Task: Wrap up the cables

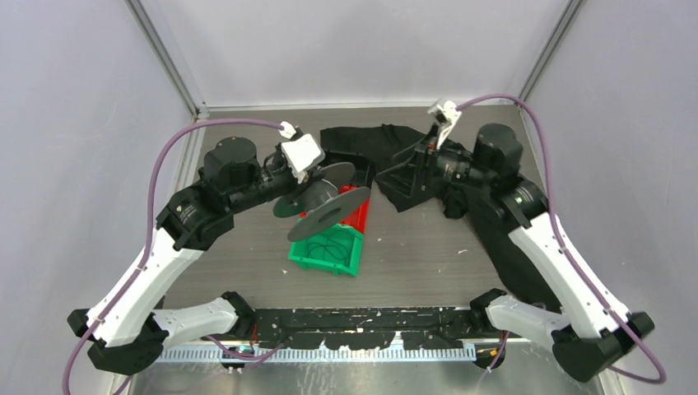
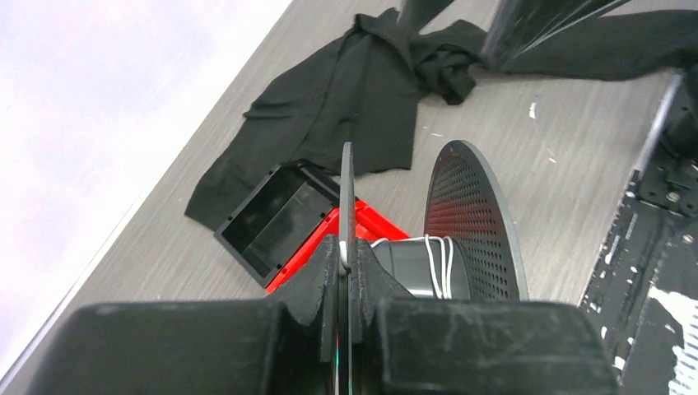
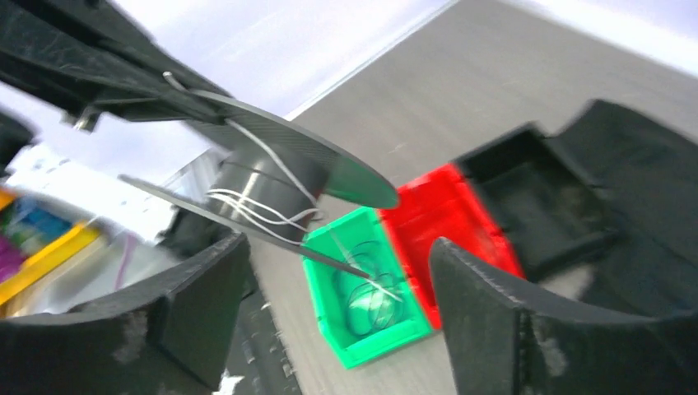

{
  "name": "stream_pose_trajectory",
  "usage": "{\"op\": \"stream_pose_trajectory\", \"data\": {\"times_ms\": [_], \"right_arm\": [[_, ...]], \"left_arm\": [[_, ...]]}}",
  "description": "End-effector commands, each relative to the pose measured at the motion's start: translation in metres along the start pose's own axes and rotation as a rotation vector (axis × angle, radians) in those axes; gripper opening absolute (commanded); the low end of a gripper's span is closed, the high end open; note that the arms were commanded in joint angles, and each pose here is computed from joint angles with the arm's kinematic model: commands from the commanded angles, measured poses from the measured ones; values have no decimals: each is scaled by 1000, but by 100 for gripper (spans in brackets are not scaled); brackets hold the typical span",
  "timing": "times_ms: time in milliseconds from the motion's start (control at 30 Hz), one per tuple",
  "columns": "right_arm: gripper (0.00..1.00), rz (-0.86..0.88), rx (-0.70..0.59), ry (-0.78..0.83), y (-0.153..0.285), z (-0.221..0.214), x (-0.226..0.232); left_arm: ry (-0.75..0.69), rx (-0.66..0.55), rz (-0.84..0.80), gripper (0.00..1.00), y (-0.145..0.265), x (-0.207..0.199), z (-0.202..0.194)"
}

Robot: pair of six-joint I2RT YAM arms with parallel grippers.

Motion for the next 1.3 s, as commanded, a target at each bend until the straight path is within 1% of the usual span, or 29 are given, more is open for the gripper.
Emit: {"op": "stream_pose_trajectory", "data": {"times_ms": [0,67,167,200,233,333,433,467,533,567,633,733,833,933,1000,1067,1133,1267], "right_arm": [[92,-386,-186,67,30,15,-40],[98,-553,-219,51,42,10,-62],[98,-843,-204,-34,64,-5,-99],[98,-893,-166,-69,69,-14,-108],[98,-899,-140,-91,69,-21,-112],[98,-864,-91,-157,66,-47,-120],[97,-751,-86,-173,54,-65,-116],[95,-675,-85,-163,47,-70,-111],[87,-549,-95,-127,35,-83,-106],[85,-490,-105,-109,29,-88,-105],[80,-402,-134,-82,17,-99,-106],[78,-330,-128,-36,-6,-107,-106],[79,-308,-73,46,-34,-113,-106],[80,-275,-75,53,-61,-106,-108],[80,-301,-62,-13,-73,-98,-115],[79,-403,-1,-110,-78,-102,-129],[77,-483,67,-184,-77,-120,-141],[69,-580,124,-266,-64,-162,-154]], "left_arm": [[58,-122,215,0,10,33,36],[104,-120,240,0,4,37,36],[194,-138,218,0,-14,35,37],[219,-143,235,0,-20,38,38],[242,-135,287,0,-23,45,36],[387,-151,463,0,-25,73,39],[543,-133,591,0,-23,103,40],[584,-115,615,1,-24,110,40],[656,-78,670,1,-24,120,40],[691,-61,687,1,-24,125,41],[732,-29,686,0,-24,131,42],[752,1,716,1,-17,142,40],[851,25,744,1,2,165,20],[944,52,716,1,18,180,-3],[952,73,722,0,29,181,-11],[936,74,743,1,40,179,-13],[915,57,760,1,51,177,-12],[890,41,765,0,63,174,-7]]}}
Point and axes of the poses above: each gripper's point midway between its finger pads, its own y axis back along the fingers, its own x axis along the line the jaws close on, z = x × y, the point moved 4 cm from there along y, back along the fingers, and after that the axes turned 2 degrees about -y, right-handed, at the moved point
